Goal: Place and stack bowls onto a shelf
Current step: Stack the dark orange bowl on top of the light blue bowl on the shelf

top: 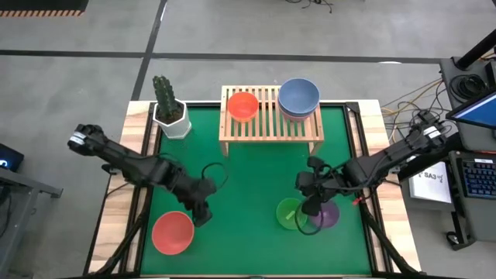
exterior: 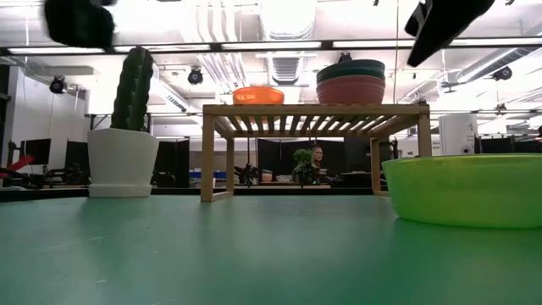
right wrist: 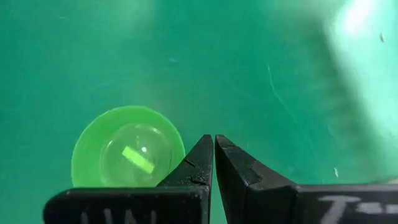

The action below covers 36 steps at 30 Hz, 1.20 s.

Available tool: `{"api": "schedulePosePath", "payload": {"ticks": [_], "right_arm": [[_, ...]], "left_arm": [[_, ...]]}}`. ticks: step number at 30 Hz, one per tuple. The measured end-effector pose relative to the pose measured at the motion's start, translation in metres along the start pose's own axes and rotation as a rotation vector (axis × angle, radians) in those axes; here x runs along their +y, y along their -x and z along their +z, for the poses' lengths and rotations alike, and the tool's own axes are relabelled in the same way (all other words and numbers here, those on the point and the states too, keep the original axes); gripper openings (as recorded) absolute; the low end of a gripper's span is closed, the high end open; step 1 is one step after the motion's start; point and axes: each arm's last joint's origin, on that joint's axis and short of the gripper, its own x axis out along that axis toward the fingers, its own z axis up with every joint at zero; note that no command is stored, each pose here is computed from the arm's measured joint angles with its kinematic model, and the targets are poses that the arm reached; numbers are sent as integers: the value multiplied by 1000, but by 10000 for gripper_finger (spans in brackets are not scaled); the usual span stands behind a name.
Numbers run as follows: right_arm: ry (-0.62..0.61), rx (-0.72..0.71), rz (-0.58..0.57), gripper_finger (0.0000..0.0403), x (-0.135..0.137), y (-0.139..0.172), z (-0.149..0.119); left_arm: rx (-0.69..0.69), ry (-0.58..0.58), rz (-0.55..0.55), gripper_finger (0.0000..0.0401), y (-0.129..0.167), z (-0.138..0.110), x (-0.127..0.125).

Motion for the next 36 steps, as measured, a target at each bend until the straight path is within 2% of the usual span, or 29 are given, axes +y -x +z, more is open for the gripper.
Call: {"api": "schedulePosePath", "payload": {"ticks": [4,8,14,20,26,33,36], "right_arm": [[27,-87,40,9,-1,-9,-8],[70,-164,72,9,-3,-14,-16],[109,-264,107,9,-9,-8,-21],[114,-302,120,9,-16,0,-28],[126,-322,124,9,-19,5,-30],[158,-330,121,9,-19,6,-30],[169,-335,120,9,-19,7,-29]], "left_arm": [[49,161,10,13,-4,-19,-8],[90,332,89,37,-7,-37,-7],[75,483,151,91,-19,-58,-8],[110,584,244,146,-58,-69,-13],[151,578,359,173,-86,-69,-23],[177,520,625,164,-95,-67,-32],[189,487,650,157,-103,-66,-36]]}}
